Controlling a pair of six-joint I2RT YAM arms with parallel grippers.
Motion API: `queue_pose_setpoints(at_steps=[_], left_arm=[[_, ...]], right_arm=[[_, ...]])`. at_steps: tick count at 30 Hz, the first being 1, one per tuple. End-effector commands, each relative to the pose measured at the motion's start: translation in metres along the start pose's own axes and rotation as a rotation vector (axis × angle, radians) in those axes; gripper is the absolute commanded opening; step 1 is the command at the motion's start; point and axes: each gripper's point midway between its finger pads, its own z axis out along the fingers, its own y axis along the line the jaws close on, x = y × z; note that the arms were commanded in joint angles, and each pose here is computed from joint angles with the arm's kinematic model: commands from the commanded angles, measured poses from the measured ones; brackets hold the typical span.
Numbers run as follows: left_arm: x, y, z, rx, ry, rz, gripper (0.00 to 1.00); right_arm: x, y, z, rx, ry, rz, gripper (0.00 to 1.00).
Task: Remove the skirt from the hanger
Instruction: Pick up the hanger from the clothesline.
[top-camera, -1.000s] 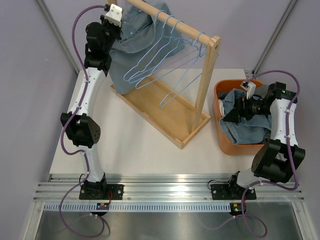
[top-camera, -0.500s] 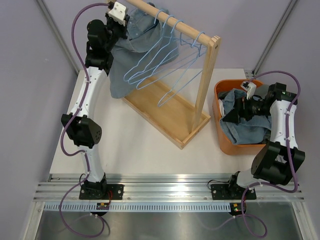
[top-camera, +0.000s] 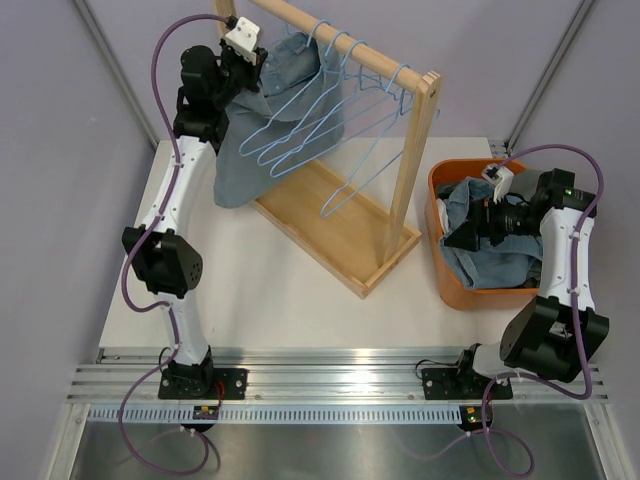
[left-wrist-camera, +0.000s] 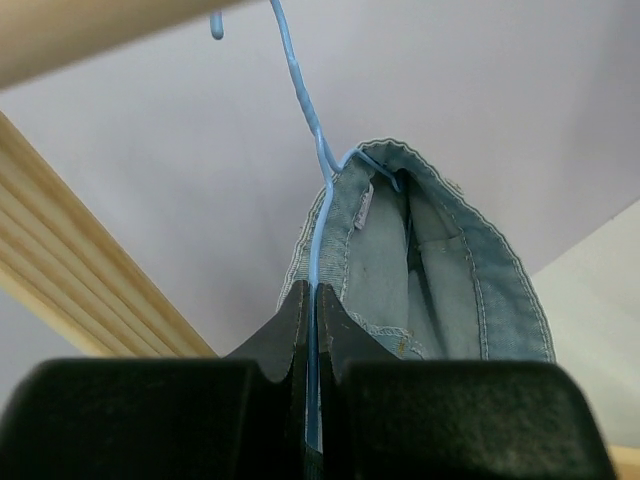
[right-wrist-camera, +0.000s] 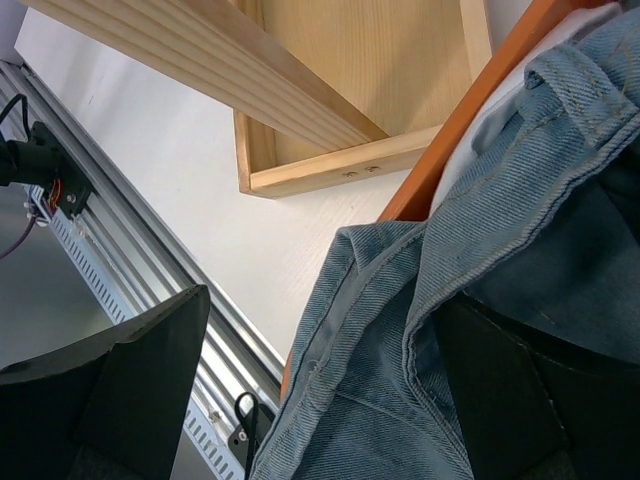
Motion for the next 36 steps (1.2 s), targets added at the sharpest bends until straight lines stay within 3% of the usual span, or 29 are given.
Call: queue_pose_setpoints(at_steps=[1,15,22,36], left_arm=[[-0.081,0.008,-0.025,-0.014,-0.173,0.077,0.00],[-0.044,-0.003,-0.062,-0.033,-0.079,0.033,0.00],[-0.031,-0.010,-0.107,-0.064,-0.045,0.004,0.00],[-0.055,-0.041,-0.210,-0.109,-0.001,-0.086,0.00]], right_arm=[[-0.008,0.012,-0.005,-0.012,-0.044,-0.026,0.99],[-0.007,0.019,-0.005,-0.031,-0.063,-0.035,0.99],[-0.007,0.025,-0.006,-0.051,-0.067,-0.045,0.99],[-0.013,0.063,-0.012,-0.132,-0.091,-0.167,1.00]])
